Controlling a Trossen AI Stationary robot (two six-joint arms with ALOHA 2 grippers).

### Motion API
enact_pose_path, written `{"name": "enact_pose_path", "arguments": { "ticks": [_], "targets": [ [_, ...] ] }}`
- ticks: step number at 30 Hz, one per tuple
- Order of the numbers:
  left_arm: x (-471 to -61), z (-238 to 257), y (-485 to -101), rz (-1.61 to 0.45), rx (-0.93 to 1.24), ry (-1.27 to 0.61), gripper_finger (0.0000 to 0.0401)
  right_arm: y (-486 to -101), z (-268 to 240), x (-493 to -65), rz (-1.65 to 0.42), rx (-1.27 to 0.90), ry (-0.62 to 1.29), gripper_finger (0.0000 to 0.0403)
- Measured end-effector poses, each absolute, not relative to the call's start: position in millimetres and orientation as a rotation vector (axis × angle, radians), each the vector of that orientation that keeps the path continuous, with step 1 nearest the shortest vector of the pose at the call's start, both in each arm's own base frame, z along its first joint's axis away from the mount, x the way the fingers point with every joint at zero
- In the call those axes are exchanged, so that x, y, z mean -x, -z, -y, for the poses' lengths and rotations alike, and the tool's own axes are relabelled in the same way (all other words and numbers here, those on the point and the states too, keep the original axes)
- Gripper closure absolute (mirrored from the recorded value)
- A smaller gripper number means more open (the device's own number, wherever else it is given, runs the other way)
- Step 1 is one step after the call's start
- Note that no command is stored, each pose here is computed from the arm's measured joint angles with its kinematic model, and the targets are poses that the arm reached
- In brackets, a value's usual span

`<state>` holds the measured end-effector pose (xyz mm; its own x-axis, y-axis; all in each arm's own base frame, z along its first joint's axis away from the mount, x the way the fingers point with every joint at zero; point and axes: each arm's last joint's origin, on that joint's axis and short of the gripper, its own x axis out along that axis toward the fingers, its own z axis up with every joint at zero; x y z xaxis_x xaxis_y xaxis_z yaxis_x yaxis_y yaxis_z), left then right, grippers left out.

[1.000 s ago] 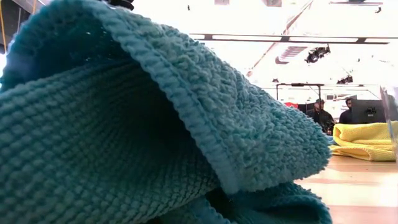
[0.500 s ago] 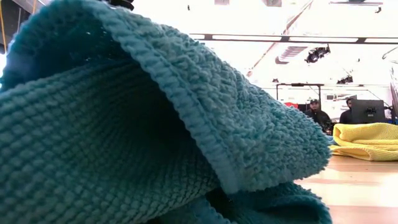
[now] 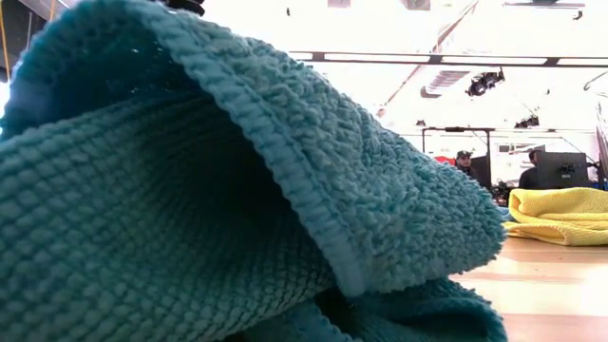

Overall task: Sort microfiber towel by color & place in baskets
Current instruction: Put the yellow towel into the top transparent bin

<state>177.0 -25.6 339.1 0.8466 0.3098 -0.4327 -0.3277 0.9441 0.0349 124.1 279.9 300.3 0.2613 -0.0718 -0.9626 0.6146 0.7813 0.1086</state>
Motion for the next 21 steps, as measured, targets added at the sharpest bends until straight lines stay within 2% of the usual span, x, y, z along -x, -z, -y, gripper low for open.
{"name": "enact_pose_path", "arguments": {
  "ticks": [7,11,16,21],
  "targets": [
    [-177,26,-339,-0.447,0.052,-0.339,0.0272,-297,-258,-136,-1.006,-0.504,0.698,0.0267],
    [-179,26,-338,-0.448,0.087,-0.348,0.0272,-281,-239,-147,-0.888,-0.512,0.805,0.0268],
    [-182,27,-335,-0.463,0.082,-0.350,0.0272,-258,-202,-150,-0.846,-0.544,0.952,0.0268],
    [-187,28,-332,-0.482,0.074,-0.352,0.0272,-251,-157,-143,-0.819,-0.691,0.979,0.0268]
  ]
}}
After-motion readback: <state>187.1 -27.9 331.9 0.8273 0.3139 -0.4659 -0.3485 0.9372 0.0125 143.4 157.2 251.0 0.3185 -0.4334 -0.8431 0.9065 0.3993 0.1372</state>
